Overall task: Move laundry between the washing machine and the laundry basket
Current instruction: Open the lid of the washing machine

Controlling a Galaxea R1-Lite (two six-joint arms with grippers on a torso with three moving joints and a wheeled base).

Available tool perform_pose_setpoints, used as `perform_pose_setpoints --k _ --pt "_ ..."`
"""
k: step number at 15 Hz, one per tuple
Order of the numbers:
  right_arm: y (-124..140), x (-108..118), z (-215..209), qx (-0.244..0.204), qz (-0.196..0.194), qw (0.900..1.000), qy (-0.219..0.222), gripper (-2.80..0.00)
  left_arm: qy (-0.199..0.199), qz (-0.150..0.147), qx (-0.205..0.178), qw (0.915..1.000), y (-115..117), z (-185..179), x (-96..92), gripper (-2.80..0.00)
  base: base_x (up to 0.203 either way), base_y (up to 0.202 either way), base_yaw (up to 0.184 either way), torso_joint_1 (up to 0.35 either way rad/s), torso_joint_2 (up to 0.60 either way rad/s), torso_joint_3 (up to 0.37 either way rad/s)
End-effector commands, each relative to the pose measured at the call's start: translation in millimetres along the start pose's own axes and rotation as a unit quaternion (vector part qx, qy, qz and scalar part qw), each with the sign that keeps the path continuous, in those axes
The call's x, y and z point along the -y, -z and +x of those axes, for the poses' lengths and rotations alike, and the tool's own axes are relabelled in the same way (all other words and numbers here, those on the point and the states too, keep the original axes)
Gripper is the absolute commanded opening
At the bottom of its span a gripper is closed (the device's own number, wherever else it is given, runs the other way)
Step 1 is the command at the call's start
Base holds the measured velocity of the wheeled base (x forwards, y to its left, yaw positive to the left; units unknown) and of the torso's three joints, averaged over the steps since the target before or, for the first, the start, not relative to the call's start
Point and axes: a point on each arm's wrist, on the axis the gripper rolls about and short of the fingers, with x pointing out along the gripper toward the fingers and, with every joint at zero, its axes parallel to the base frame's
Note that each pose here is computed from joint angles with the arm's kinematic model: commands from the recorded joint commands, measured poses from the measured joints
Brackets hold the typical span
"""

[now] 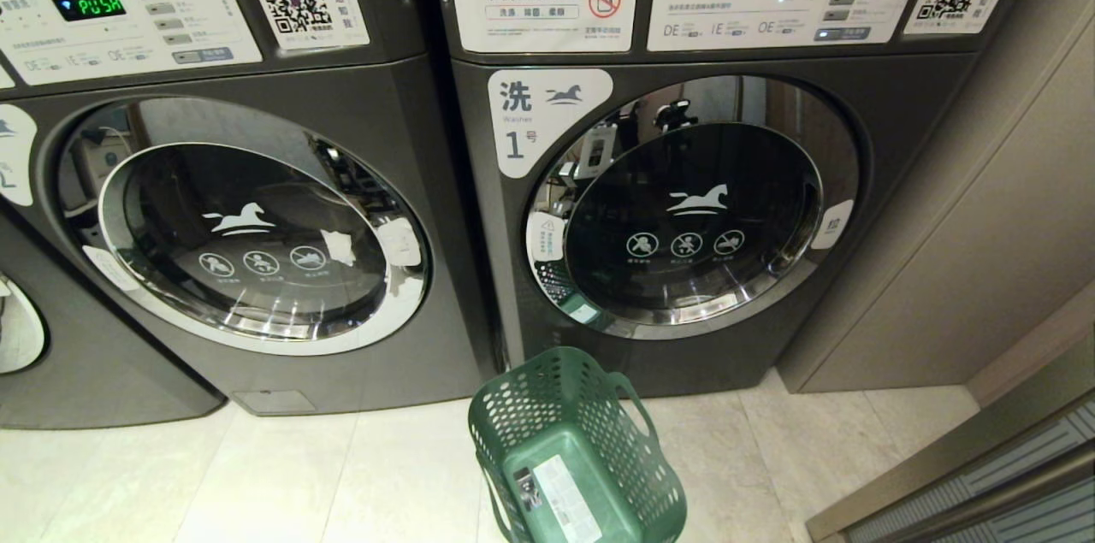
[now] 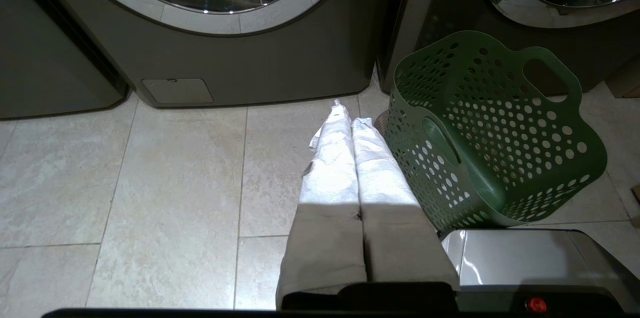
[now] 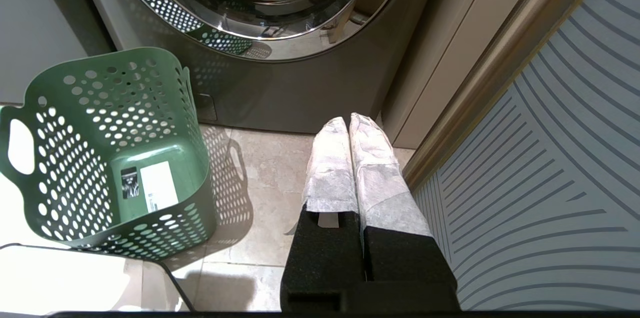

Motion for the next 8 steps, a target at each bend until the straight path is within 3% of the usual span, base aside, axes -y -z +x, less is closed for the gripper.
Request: perform_pose_setpoints --k 1,6,8 --pt "0 0 0 -0.001 0.001 1.0 -0.001 -2.8 0.0 0.0 0.0 1.0 0 0 0.0 -2.8 0.0 0.0 0.0 0.0 0.0 0.0" --pt "0 0 0 -0.001 0.009 1.0 0.0 -2.8 -0.001 -0.001 0.0 1.0 0 0 0.0 -2.8 0.0 0.0 0.0 0.0 0.0 0.0" --pt "0 0 0 0.0 0.021 1.0 0.0 -2.8 -0.009 0.01 0.034 0.9993 -15 -6 -0.5 -2.8 0.0 0.0 0.0 0.0 0.0 0.0"
